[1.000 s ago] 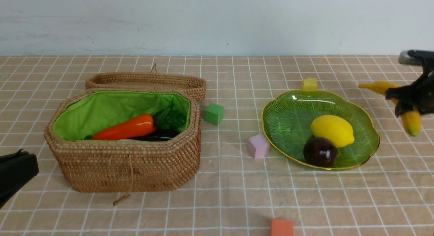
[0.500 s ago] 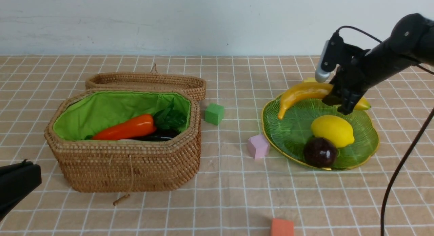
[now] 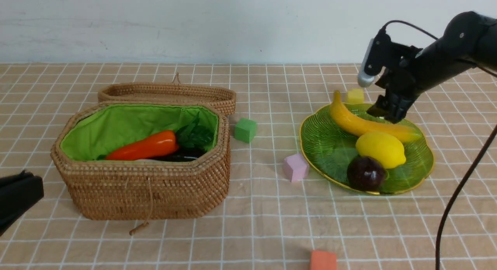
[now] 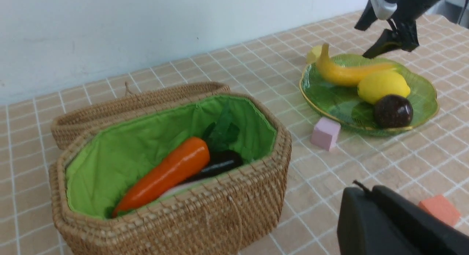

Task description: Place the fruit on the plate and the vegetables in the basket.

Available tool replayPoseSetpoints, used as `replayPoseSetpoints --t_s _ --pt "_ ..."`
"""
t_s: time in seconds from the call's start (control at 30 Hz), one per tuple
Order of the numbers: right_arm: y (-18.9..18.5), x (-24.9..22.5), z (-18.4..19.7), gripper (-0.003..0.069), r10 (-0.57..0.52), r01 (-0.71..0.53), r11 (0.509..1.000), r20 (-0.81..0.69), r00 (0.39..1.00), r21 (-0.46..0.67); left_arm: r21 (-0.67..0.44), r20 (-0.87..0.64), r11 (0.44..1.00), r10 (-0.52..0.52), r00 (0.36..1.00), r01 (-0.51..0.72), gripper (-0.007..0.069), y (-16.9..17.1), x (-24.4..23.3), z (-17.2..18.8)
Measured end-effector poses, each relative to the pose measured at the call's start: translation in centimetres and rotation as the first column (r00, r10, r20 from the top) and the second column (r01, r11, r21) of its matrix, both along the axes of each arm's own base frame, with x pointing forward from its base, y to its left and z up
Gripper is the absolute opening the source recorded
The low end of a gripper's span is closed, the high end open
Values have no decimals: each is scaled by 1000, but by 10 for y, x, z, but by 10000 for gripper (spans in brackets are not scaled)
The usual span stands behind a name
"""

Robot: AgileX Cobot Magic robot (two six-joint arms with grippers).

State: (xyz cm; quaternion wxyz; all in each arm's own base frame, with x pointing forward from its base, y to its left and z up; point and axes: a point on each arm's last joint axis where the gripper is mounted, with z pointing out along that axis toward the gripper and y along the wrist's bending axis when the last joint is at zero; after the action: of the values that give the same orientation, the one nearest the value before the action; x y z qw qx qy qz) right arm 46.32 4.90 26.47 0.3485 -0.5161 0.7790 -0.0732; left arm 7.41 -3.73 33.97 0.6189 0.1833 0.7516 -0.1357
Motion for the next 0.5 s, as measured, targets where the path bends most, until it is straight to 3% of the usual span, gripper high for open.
replayPoseSetpoints --t_s 0.07,0.2,0.33,0.5 --pt "0 -21 42 511 -115 115 986 -13 993 118 -25 57 999 21 998 -19 18 1 2 6" --pt "-6 -66 102 317 -294 320 898 -130 947 303 -51 109 998 37 993 -32 -1 3 0 11" --pt "-18 -124 133 29 -392 485 802 -306 867 348 -94 189 995 38 981 -21 -13 10 -24 10" --pt "-21 -186 122 2 -437 587 746 -435 788 314 -147 226 989 20 974 14 -13 16 -52 -20"
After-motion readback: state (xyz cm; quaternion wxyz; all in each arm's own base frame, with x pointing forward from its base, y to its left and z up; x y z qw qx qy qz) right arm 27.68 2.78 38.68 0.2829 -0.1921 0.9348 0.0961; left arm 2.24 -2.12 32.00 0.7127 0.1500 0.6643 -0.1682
